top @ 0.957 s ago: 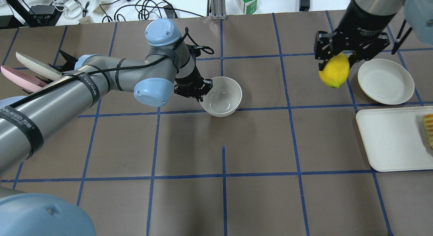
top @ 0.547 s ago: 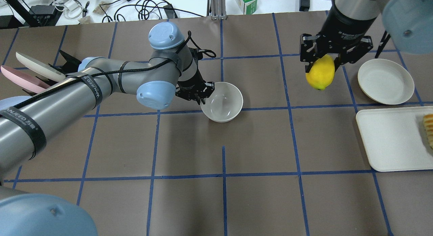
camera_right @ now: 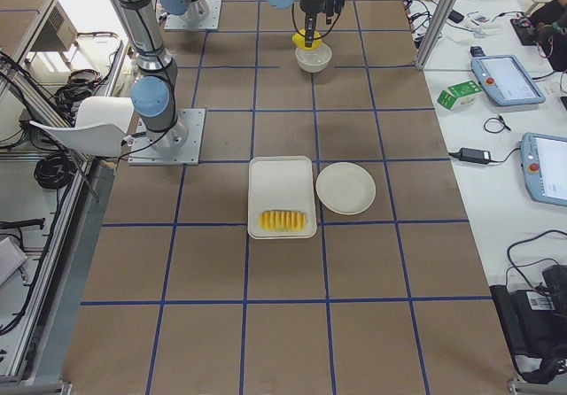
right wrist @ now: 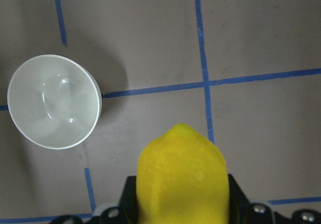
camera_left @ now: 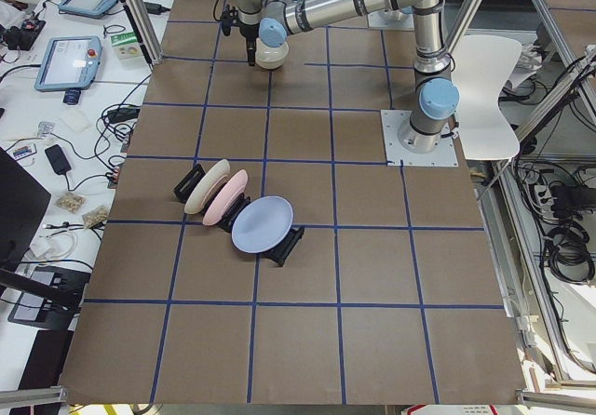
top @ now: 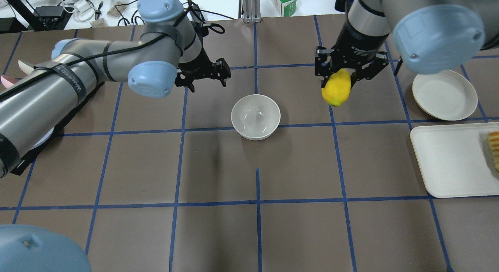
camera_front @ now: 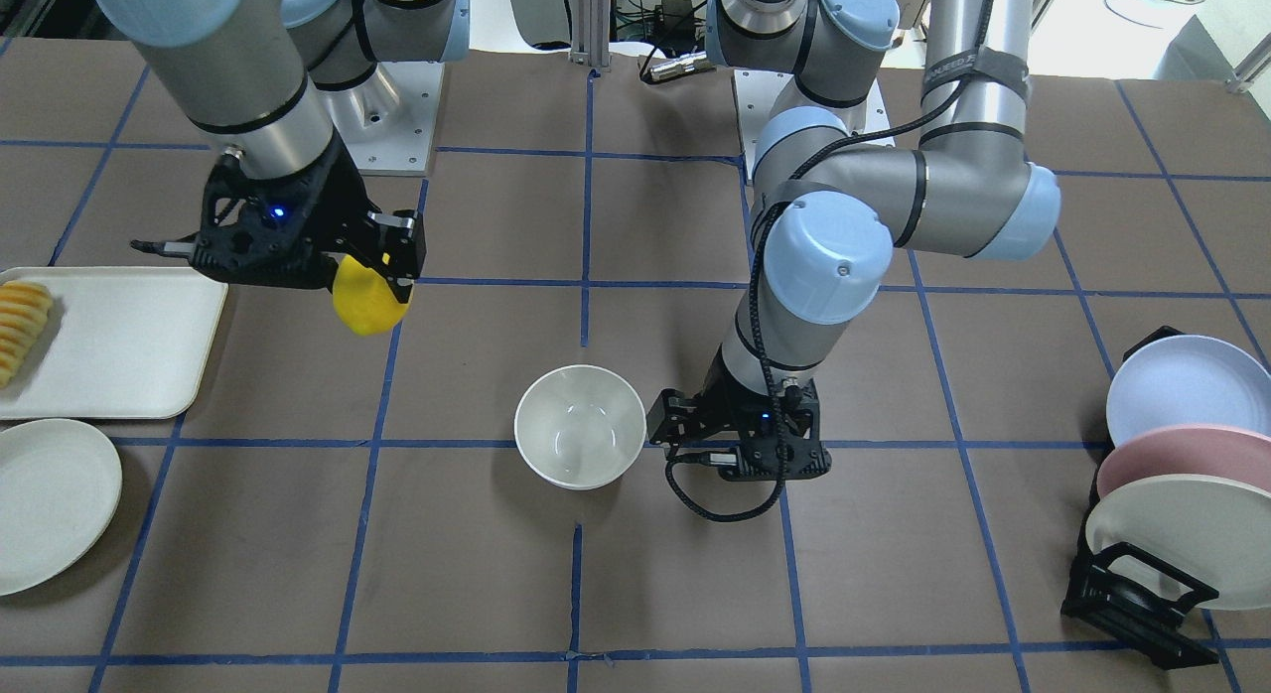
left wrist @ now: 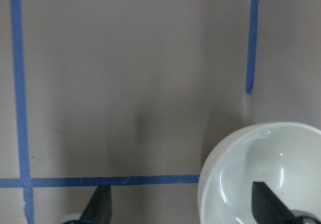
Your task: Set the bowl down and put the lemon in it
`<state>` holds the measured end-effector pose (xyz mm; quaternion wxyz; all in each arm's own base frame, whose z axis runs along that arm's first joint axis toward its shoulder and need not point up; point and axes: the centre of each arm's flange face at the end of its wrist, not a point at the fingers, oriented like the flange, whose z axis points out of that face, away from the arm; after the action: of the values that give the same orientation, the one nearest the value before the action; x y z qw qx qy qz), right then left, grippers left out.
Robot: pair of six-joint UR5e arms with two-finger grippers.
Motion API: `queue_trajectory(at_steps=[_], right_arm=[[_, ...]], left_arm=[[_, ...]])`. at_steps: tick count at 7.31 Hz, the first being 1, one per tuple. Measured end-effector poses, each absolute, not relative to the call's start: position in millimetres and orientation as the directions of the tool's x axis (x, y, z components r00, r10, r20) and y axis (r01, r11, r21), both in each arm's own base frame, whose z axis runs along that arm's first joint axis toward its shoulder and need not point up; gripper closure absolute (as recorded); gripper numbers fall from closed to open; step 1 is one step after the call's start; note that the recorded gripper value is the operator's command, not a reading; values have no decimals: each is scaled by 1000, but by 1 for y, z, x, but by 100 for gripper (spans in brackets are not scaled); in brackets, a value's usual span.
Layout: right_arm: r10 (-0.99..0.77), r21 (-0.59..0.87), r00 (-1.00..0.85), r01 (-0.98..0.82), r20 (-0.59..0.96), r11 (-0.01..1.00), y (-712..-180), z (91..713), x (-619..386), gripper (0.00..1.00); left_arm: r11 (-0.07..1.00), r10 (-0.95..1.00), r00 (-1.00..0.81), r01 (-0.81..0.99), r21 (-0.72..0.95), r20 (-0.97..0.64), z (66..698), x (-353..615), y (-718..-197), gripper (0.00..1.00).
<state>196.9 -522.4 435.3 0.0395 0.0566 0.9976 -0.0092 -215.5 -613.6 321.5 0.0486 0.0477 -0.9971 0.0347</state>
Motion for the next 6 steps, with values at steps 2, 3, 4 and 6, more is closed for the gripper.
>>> queue_trajectory(at_steps=[2,3,4,6], right_arm=[[96,-59,-993,101,-75,993,-541,385,275,65],[83,-82,-994,89,-70,993,-547,363,304,65],[61,-96,-996,68,-68,993,-552,338,326,65],[20,-90,-998,25,-58,996,-561,293,347,65]], left_arm=[[993,-113,-993,-113,-10,42,363,-192,-622,0],[993,-119,-993,-119,22,20,377,-184,-617,0],[991,-125,-992,-125,47,-10,391,-176,-608,0],[988,-126,-991,-131,83,-54,420,-166,-585,0]])
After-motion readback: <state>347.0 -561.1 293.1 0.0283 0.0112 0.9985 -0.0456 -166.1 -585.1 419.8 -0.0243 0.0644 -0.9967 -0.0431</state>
